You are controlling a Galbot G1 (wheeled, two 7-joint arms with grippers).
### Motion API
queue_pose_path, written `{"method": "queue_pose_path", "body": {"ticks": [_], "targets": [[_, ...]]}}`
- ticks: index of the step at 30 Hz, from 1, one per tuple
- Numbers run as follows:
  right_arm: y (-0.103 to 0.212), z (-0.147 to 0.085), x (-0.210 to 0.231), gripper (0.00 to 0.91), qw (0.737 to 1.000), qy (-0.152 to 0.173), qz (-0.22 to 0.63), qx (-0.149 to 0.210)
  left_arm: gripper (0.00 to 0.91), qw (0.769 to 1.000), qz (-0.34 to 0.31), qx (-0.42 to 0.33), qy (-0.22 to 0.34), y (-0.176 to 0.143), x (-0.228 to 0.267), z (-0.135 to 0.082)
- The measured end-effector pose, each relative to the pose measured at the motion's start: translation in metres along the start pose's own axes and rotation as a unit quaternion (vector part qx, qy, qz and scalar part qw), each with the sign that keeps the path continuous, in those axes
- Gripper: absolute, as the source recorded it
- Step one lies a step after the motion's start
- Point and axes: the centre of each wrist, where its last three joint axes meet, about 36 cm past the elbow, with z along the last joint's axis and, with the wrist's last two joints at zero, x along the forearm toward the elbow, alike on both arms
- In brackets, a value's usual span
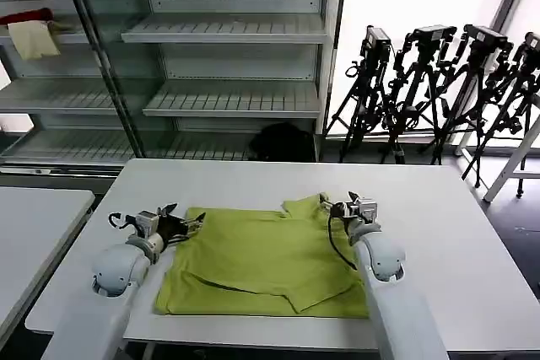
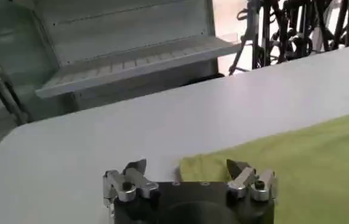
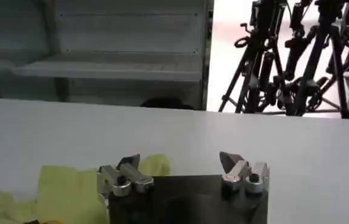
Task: Fold and organize the clothes.
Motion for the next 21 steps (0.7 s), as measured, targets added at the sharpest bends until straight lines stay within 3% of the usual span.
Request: {"method": "queue_pose_path", "body": {"ticks": [3,6,11,13,15,17,18,21], "targets": [[0.001,0.003,-0.002,0.806,1.000,0.005,0.000,0.001,0.625,1.000,0.003,0.001,0.003,0.000,-0.002,0.002],[0.002,0.006,-0.003,0.746,1.000,0.009,-0.001,0.004,0.494,1.000,0.006,0.003,0.004,-0.001,-0.003,0.004],[0.006,0.012,-0.005,0.705,1.000,0.016,-0.005,0.007,0.403,1.000,0.010,0.006,0.005,-0.002,-0.004,0.005],[0.008,0.014,-0.006,0.635,1.000,0.018,-0.007,0.010,0.363,1.000,0.014,0.008,0.005,-0.003,-0.004,0.006],[0.010,0.015,-0.007,0.453,1.000,0.019,-0.009,0.012,0.272,1.000,0.016,0.010,0.005,-0.003,-0.004,0.007],[0.012,0.016,-0.007,0.060,1.000,0.020,-0.012,0.014,0.050,1.000,0.018,0.013,0.006,-0.003,-0.004,0.009],[0.013,0.016,-0.007,0.000,1.000,0.020,-0.013,0.014,0.020,1.000,0.019,0.014,0.006,-0.003,-0.004,0.009],[0.016,0.016,-0.008,0.000,1.000,0.020,-0.016,0.017,0.020,1.000,0.020,0.017,0.007,-0.004,-0.003,0.011]]}}
